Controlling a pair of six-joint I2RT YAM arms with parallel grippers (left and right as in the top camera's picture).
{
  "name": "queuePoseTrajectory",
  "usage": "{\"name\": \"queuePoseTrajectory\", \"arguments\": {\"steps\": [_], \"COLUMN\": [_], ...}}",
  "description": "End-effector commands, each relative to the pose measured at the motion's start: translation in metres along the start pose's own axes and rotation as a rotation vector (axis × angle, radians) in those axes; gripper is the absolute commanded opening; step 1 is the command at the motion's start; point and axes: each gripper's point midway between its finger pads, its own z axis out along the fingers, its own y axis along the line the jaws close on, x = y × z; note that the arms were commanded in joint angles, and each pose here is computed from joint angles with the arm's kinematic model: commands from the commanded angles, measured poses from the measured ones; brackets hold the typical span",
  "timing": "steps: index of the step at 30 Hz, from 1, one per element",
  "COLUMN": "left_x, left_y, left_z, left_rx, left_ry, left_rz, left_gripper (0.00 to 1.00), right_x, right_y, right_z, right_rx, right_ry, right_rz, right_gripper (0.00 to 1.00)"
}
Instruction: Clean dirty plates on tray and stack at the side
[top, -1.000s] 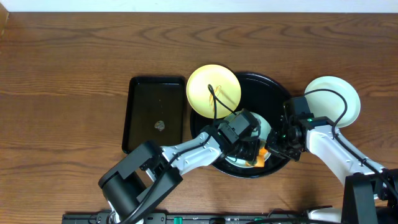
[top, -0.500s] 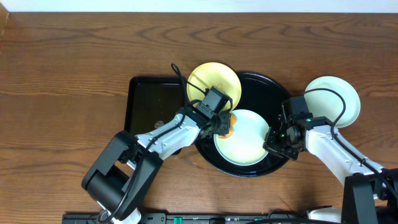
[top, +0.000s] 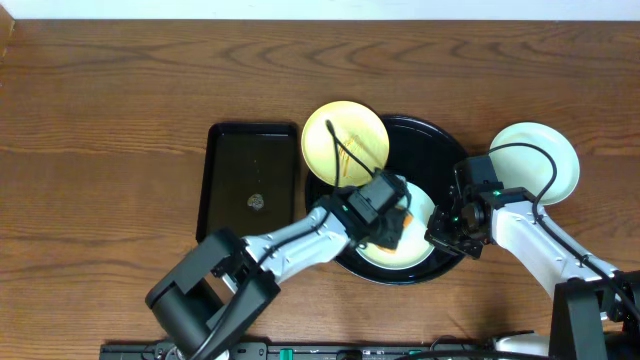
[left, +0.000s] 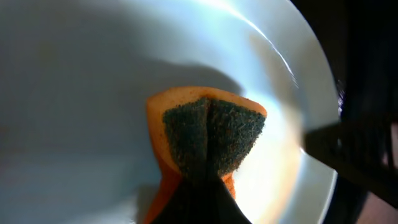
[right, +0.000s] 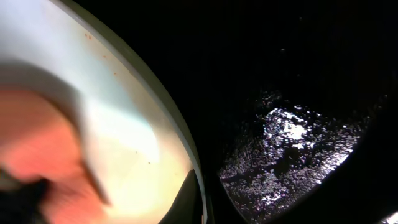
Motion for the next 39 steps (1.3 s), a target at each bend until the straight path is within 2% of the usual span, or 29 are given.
{"name": "queuePoseTrajectory", "arguments": {"steps": [1,4,7,9,13,18,24,30,39], "left_x": [0.005,-0.006,-0.025,-0.037,-0.063,-0.082,-0.073,-0.046,-0.024], "left_y": [0.008,0.038,0.082,0.103,0.122,0.103,0.104,0.168,0.241], "left_z": [0.0,-0.005,-0.022,-0.036,-0.065,-0.112,-0.164,-0.192,-0.212], "left_rx": [-0.032,-0.146,-0.311,-0.366,-0.355,-0.223,-0.247,-0.473,-0.576], "left_ry": [0.01,-0.026,-0.088,-0.125,-0.199,-0.283,-0.327,-0.273,-0.255], "left_rz": [0.045,0.053,0.0,-0.032,-0.099,-0.114,-0.14,-0.264,-0.48], "left_gripper": [0.07,0.08,0.07,0.08,0.07,0.07,0.08,0.08,0.07], "right_x": [0.003,0.003,0.003,0.003,0.003,0.003,0.003,0.001,-0.014], "right_y": [-0.005,-0.006,-0.006,-0.006,-0.006,-0.006,-0.005,-0.003,0.015], "right_z": [0.002,0.002,0.002,0.002,0.002,0.002,0.002,0.002,-0.014], "right_rx": [0.026,0.028,0.028,0.028,0.028,0.028,0.028,0.019,-0.047], "right_ry": [0.002,0.005,0.005,0.005,0.005,0.004,0.003,-0.004,-0.094], "right_rz": [-0.005,-0.007,-0.007,-0.007,-0.007,-0.007,-0.007,-0.067,-0.239], "right_gripper": [0.01,0.01,0.01,0.01,0.01,0.01,0.01,0.01,0.01]}}
